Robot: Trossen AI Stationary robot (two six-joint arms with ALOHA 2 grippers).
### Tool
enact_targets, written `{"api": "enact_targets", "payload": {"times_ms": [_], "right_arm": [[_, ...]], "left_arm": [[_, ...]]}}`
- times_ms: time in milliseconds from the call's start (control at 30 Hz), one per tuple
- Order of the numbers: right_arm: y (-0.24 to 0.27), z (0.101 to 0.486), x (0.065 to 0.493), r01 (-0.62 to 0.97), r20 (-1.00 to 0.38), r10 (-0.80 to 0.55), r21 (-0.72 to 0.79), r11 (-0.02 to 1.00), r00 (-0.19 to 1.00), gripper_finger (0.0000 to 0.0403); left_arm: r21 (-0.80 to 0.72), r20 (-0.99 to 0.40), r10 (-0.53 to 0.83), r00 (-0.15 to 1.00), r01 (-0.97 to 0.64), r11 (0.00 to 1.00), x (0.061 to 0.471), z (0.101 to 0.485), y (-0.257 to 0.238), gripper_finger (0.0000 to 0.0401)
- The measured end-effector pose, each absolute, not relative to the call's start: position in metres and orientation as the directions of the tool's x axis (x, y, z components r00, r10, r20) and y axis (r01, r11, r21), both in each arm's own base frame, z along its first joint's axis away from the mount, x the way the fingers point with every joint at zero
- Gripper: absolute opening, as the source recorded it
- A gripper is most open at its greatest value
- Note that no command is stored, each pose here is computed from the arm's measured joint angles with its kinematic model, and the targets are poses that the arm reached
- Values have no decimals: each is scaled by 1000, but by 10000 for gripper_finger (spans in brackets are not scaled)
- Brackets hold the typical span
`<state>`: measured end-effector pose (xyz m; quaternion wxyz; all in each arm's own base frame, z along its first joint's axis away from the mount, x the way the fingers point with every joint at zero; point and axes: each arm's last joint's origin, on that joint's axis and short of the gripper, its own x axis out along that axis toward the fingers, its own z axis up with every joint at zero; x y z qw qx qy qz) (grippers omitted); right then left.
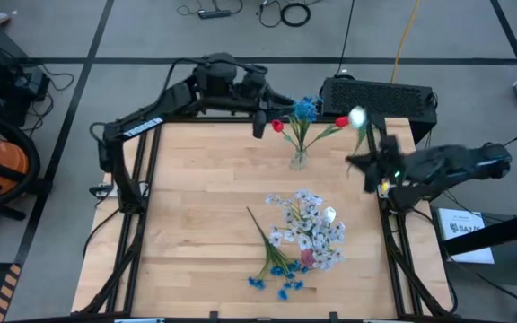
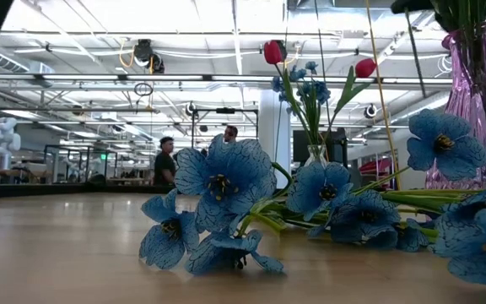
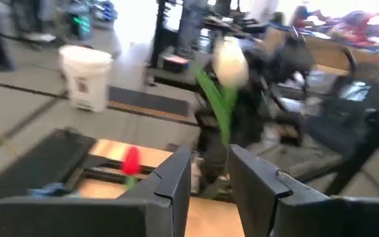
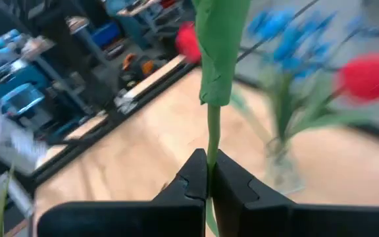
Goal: Sort flowers into vase by color
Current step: Put the white flower into the violet transparent vase
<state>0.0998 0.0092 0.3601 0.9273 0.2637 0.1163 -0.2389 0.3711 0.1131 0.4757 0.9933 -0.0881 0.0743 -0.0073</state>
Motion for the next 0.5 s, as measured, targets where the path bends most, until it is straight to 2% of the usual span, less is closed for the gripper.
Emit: {"api": "enact_targets", "payload": {"times_ms": [67,200,333,500], "right_arm": [[16,343,106,462,-314,-346,472,751,884,0],[27,326,104,399,-247,-314,530,748,917,0],[35,324,95,348,-205,-281,561,751,938,0],[46,324,87,302,-177,-245,575,761,953,0]], "left_arm": [[-176,-178,-15,984,-17,984,364,477,107,106],[-195,-245,3,969,-52,979,370,457,95,106],[-221,-292,62,954,-131,967,376,426,82,106],[-283,-308,138,941,-229,931,364,387,64,106]]}}
